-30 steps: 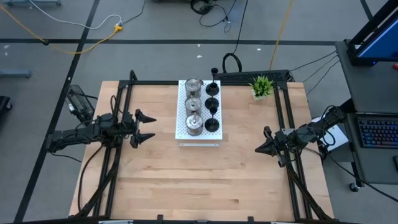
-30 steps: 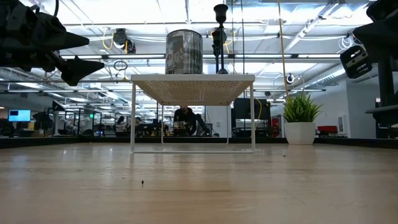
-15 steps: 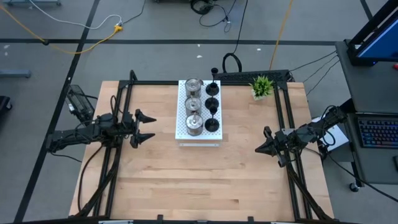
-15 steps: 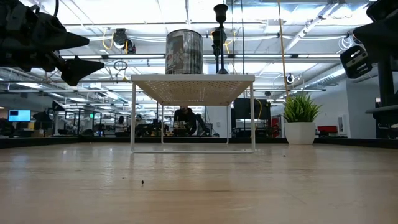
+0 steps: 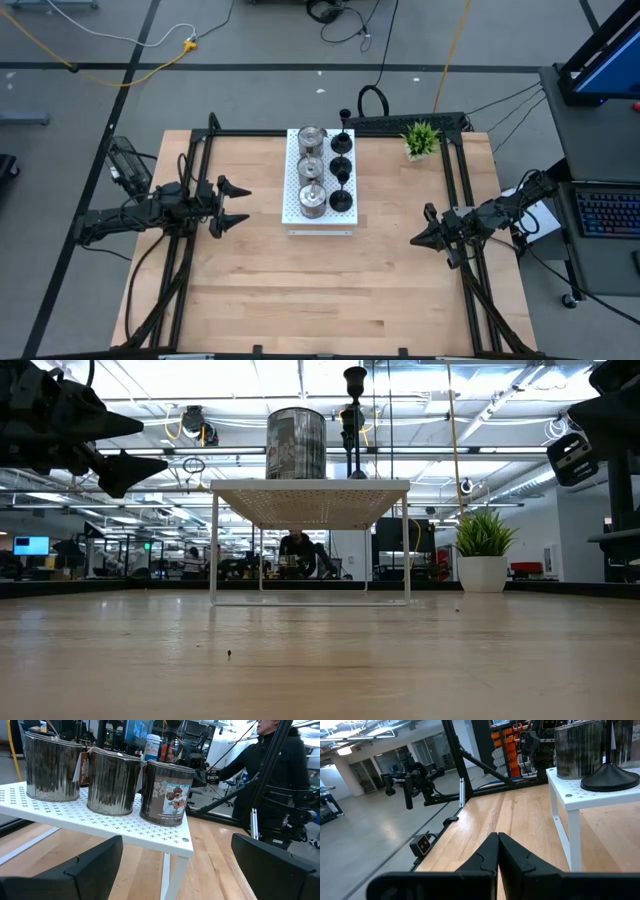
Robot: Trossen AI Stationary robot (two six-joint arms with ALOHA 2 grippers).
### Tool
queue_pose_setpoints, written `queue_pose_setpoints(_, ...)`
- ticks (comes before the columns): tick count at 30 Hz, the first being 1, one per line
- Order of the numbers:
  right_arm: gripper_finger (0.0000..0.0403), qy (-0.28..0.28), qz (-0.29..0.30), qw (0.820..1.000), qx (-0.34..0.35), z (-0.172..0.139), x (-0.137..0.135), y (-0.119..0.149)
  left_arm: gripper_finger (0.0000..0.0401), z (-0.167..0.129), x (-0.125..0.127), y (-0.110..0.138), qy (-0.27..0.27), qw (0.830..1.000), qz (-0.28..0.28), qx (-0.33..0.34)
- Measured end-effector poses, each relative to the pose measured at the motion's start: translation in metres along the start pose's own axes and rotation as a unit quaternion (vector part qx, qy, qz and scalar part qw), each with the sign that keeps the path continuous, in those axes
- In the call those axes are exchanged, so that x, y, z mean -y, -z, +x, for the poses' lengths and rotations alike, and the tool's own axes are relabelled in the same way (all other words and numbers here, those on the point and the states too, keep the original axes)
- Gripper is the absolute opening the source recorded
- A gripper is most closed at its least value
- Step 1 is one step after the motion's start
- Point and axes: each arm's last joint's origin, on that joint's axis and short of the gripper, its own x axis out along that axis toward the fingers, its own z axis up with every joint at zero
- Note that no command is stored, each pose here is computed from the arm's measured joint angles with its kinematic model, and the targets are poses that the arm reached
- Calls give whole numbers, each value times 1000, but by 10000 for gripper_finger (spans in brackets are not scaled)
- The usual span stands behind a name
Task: Pick & Place candle stick holders
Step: Return to Home Position
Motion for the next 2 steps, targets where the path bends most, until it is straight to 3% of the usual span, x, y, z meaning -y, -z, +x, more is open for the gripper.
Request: queue_pose_setpoints(2, 0, 0, 0, 1000, 0, 0, 0, 0, 379, 0, 0, 0, 0, 1000, 0, 0)
